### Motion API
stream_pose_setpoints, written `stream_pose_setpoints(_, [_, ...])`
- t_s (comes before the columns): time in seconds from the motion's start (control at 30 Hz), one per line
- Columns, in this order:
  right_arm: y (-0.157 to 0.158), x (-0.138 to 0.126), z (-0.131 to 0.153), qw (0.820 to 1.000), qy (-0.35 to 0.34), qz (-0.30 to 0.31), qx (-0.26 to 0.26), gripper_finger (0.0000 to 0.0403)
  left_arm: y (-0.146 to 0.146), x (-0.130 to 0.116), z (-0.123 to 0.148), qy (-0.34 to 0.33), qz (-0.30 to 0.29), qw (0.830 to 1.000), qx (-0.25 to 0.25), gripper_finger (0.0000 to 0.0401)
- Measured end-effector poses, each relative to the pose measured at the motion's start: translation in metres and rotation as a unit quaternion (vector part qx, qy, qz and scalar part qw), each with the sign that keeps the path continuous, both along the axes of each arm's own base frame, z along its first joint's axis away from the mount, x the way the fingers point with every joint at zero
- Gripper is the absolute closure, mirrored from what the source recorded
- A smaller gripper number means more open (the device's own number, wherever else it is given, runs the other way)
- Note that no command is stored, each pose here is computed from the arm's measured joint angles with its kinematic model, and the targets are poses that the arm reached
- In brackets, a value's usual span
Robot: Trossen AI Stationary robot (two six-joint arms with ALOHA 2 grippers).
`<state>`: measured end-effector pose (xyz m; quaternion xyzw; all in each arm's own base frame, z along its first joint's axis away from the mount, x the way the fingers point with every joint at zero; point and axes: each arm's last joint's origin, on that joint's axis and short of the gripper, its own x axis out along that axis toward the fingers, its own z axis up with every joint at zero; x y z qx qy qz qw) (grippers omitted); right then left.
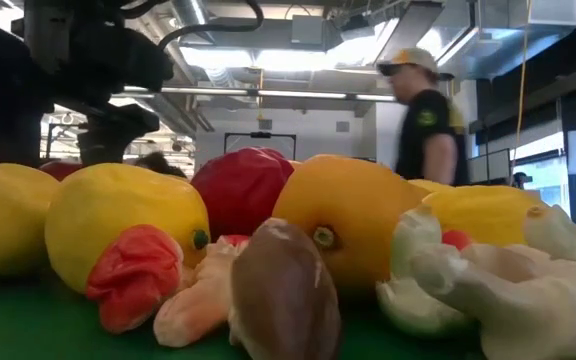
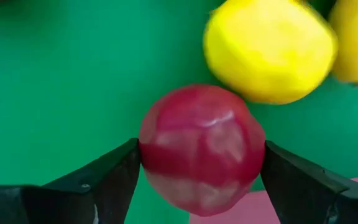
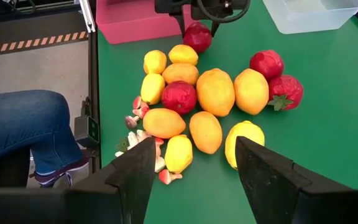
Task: Sort produce into baskets
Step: Put the red tomato into the red bin
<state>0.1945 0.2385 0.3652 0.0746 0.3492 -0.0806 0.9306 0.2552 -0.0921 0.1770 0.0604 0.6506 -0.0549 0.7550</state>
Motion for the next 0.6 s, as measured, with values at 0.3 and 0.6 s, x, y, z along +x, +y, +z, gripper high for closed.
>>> stream_pose_setpoints(0.3, [0.000,0.000,0.000,1.000,-0.001,0.000,0.001,0.0182,0.004,-0.008,0.021,-0.044,0.029,0.999,0.004,0.0099])
stream_pose_setpoints(0.6, [0.000,0.000,0.000,1.000,-0.001,0.000,0.001,0.0182,0.008,-0.015,0.064,-0.072,0.061,0.995,0.023,0.0100])
